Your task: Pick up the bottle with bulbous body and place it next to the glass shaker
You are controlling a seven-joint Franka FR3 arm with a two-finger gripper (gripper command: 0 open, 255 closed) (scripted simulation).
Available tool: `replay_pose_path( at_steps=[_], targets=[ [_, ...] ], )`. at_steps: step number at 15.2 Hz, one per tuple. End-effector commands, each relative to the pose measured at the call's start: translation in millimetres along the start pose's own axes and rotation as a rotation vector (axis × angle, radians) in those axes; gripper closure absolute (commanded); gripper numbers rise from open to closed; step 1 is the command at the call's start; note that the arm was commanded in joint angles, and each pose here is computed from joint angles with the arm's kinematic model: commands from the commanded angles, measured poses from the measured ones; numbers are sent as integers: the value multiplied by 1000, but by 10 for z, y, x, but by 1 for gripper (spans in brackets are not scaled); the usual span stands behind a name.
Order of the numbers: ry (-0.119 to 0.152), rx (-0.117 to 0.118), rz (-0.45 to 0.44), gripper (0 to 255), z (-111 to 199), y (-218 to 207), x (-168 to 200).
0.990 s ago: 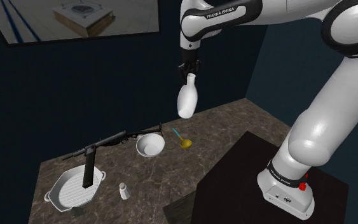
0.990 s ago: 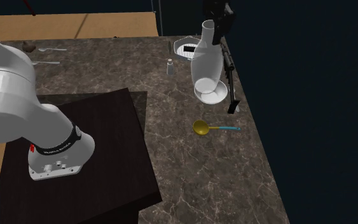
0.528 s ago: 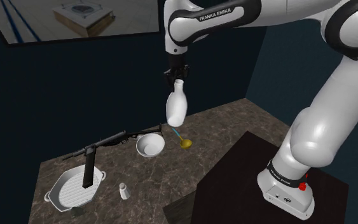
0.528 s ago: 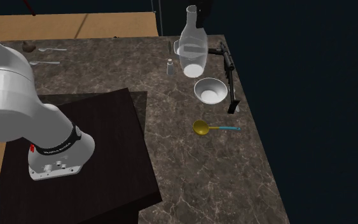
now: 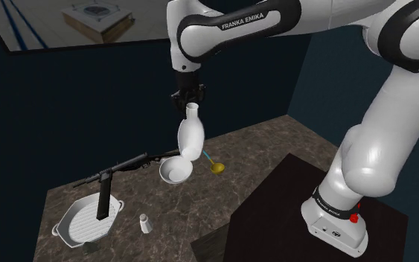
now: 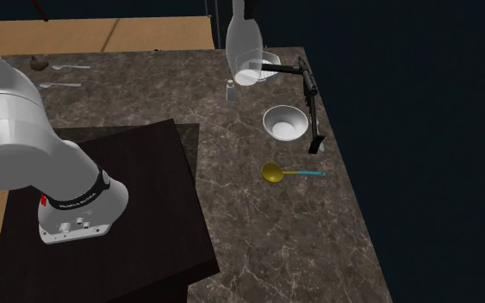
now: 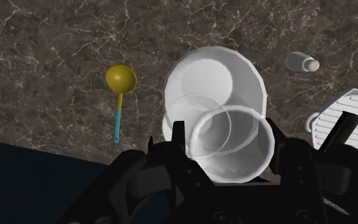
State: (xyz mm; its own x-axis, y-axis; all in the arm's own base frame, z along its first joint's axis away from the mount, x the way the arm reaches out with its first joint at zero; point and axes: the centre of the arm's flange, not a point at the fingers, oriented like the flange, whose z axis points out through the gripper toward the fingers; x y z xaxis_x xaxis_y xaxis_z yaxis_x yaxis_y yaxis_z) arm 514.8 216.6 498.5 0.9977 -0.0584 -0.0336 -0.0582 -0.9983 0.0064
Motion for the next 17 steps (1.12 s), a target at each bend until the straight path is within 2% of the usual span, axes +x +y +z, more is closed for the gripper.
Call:
replay_pose_path(
  at_steps=[1,17],
  targets=[
    [1,1,1,255,-4,-303,-42],
    [1,1,1,255,-12,-2389,-376]
  ],
)
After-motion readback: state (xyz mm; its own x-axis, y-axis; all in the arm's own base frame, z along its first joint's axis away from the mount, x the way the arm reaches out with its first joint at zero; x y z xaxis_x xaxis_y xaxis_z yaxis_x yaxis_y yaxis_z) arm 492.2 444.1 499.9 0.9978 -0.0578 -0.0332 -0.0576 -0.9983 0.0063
